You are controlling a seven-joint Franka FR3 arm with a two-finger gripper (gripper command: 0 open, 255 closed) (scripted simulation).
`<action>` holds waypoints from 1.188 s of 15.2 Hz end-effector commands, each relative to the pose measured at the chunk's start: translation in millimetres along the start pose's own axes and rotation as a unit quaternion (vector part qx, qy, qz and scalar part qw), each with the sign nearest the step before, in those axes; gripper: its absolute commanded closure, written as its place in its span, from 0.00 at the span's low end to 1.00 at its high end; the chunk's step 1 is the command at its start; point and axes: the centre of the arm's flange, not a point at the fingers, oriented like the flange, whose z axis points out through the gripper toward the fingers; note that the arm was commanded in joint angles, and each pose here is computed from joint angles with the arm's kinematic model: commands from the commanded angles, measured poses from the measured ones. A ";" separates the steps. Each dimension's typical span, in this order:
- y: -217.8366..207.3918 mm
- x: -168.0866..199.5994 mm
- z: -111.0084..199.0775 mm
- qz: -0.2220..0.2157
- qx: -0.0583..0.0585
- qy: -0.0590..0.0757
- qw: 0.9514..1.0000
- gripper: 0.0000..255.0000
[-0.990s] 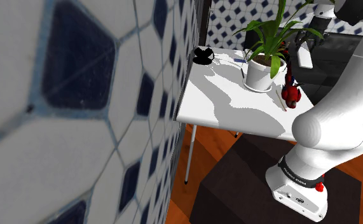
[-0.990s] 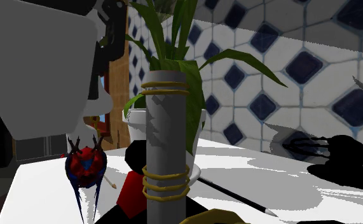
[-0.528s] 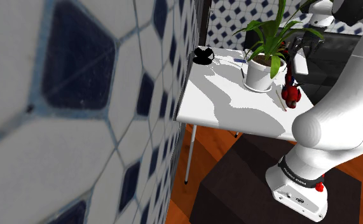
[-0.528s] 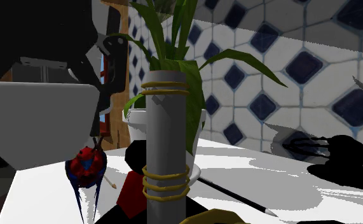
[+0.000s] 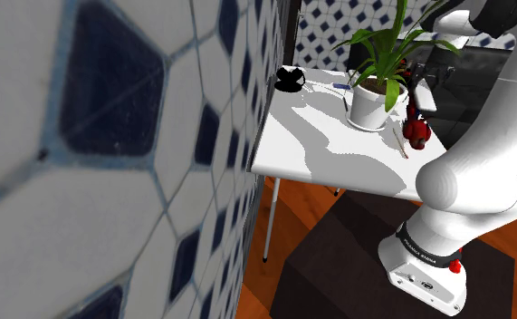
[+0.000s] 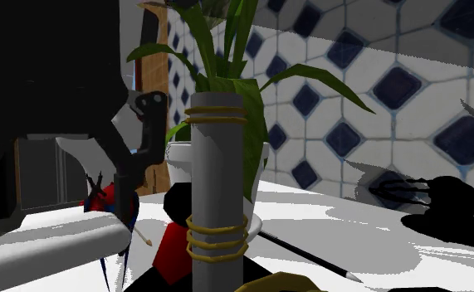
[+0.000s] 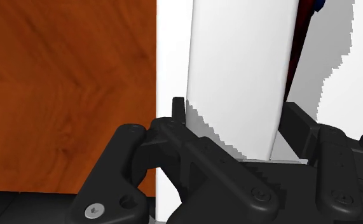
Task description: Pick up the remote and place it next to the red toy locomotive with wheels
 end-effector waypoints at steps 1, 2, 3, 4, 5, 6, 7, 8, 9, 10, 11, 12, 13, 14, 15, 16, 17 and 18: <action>-0.8 -2.1 16.4 0.000 0.000 -0.006 1.000 1.00; -0.8 -2.1 21.7 0.000 0.000 -0.006 1.000 1.00; -0.9 -2.1 27.0 0.000 0.000 -0.006 1.000 1.00; -0.9 -2.2 32.3 0.000 0.000 -0.006 1.000 1.00; -1.0 -2.2 37.5 0.000 0.000 -0.006 1.000 1.00; -1.0 -2.2 42.8 0.000 0.000 -0.006 1.000 1.00; -1.1 -2.2 48.1 0.000 0.000 -0.006 1.000 1.00; -1.1 -2.3 53.4 0.000 0.000 -0.006 1.000 1.00; -1.2 -2.3 58.7 0.000 0.000 -0.006 1.000 1.00; -1.2 -2.3 63.9 0.000 0.000 -0.006 1.000 1.00; -1.2 -2.3 69.2 0.000 0.000 -0.006 1.000 1.00; -1.3 -2.3 74.5 0.000 0.000 -0.006 1.000 1.00; -1.3 -2.4 79.8 0.000 0.000 -0.006 1.000 1.00; -1.4 -2.4 85.1 0.000 0.000 -0.006 1.000 1.00; -1.4 -2.4 91.4 0.000 0.000 -0.006 1.000 1.00; -1.4 -2.4 91.4 0.000 0.000 -0.006 1.000 1.00; -1.4 -2.4 91.4 0.000 0.000 -0.006 1.000 1.00; -1.4 -2.4 91.4 0.000 0.000 -0.006 1.000 1.00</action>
